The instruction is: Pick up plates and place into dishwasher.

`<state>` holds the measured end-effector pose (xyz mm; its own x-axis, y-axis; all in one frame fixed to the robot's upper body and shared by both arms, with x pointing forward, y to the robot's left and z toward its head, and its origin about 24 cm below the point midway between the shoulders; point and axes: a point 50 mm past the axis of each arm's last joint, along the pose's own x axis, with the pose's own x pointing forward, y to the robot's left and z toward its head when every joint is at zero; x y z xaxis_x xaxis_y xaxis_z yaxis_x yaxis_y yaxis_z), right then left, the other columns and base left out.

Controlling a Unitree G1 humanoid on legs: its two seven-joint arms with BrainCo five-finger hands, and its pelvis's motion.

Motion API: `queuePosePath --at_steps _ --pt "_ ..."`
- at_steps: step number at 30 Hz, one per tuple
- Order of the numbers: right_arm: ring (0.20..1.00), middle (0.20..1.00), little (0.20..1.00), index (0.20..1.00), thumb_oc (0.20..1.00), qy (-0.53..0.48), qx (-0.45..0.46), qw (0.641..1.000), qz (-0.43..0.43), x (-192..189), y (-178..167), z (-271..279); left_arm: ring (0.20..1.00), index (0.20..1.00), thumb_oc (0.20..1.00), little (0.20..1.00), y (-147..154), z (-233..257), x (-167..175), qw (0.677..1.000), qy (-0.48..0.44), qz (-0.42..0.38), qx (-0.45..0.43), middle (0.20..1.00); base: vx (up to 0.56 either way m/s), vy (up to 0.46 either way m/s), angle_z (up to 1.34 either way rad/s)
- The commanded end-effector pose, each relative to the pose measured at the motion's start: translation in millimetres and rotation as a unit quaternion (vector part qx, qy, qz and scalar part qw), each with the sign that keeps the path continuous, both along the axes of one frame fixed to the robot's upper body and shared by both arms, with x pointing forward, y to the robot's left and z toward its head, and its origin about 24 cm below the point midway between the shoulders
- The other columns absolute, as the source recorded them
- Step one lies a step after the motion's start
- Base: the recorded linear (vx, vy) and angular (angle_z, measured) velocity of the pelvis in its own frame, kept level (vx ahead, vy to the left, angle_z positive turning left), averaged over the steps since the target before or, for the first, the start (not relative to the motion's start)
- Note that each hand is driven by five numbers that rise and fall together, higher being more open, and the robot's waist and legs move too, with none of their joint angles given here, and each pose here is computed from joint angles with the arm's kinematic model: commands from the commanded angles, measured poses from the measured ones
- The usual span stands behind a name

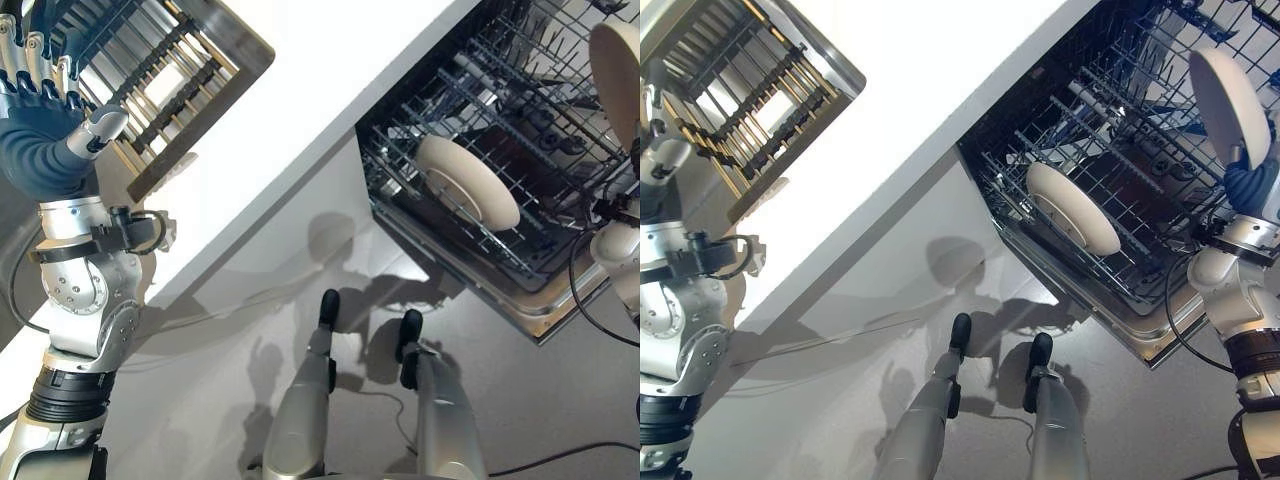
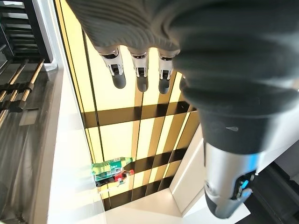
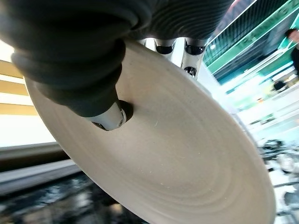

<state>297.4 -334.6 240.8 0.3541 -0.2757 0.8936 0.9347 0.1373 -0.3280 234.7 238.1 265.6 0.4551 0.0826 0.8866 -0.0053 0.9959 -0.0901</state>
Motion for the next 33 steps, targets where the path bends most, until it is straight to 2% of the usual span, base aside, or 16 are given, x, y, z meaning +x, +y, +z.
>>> queuePosePath --at_steps 1,10,16,23,33 --pt "0.200 0.200 0.200 0.200 0.200 -0.072 -0.032 0.995 0.058 -1 18 47 1.000 1.000 1.000 1.000 0 -59 18 0.994 0.103 0.009 -0.033 1.000 0.00 0.000 0.00" --pt "0.200 0.200 0.200 0.200 0.200 -0.117 -0.089 0.984 0.104 -5 46 63 1.000 1.000 1.000 1.000 1 -59 18 0.994 0.103 0.007 -0.033 1.000 0.00 -0.004 0.02" --pt "0.200 0.200 0.200 0.200 0.200 -0.088 -0.150 0.980 0.095 -1 61 69 1.000 1.000 1.000 1.000 -1 -59 18 0.994 0.102 0.007 -0.034 1.000 0.00 0.005 0.00" --pt "0.200 0.200 0.200 0.200 0.200 -0.046 -0.134 0.987 0.079 7 51 53 1.000 1.000 1.000 1.000 -1 -61 17 0.994 0.100 0.006 -0.033 1.000 0.00 0.004 0.00" --pt "0.200 0.200 0.200 0.200 0.200 0.049 -0.049 0.994 0.083 21 32 28 1.000 1.000 1.000 1.000 -5 -61 18 0.995 0.096 0.000 -0.028 1.000 -0.01 0.007 0.02"
